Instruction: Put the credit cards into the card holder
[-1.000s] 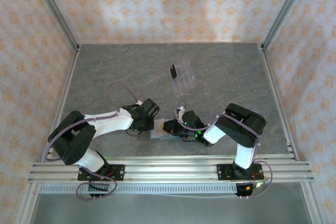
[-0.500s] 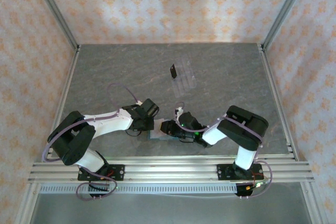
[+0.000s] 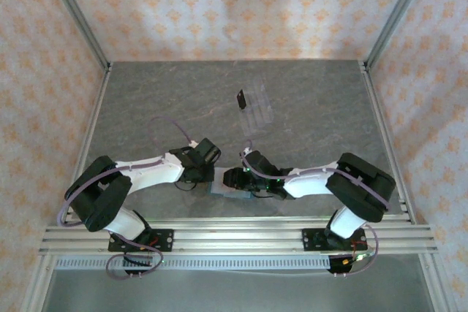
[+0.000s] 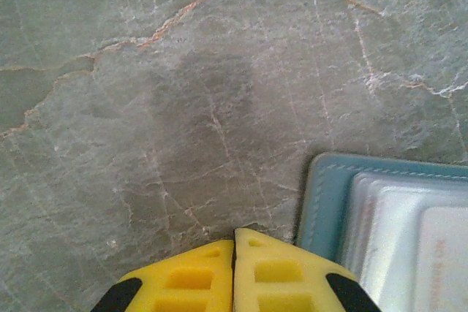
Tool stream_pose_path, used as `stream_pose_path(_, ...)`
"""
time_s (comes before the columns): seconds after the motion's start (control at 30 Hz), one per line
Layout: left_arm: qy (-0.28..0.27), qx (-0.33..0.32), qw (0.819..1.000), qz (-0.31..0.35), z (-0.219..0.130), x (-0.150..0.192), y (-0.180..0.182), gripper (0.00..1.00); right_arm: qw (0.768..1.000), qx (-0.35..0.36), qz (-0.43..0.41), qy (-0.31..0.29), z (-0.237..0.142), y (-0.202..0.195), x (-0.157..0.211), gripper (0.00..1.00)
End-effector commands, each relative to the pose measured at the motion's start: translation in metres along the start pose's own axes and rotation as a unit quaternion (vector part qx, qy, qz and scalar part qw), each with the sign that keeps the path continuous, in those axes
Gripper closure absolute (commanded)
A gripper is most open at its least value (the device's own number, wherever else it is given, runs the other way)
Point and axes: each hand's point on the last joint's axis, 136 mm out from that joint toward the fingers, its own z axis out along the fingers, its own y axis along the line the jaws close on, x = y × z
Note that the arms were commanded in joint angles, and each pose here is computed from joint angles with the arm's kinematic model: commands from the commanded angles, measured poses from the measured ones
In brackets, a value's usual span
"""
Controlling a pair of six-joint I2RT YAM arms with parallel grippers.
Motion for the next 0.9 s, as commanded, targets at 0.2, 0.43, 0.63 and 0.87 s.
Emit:
stream_pose_path(0.2,0.045,-0.009,0.999,-0.001,0.028,0.031,0.008,0.93,0.994,0.092,-0.045,0.036,-0.011,-0.016,0.004,0.58)
stream_pose_path(0.43,0.047,-0.011,0.999,0.000,0.030,0.032,0.009,0.93,0.992,0.109,-0.047,0.037,-0.014,-0.019,0.003,0.65)
stream_pose_path(0.63,0.047,-0.009,0.999,0.000,0.031,0.032,0.008,0.93,0.993,0.098,-0.048,0.041,-0.012,-0.013,0.003,0.76)
stream_pose_path(0.87,0.051,-0.006,0.999,-0.001,0.033,0.034,0.007,0.93,0.994,0.093,-0.047,0.045,-0.011,-0.011,0.003,0.92)
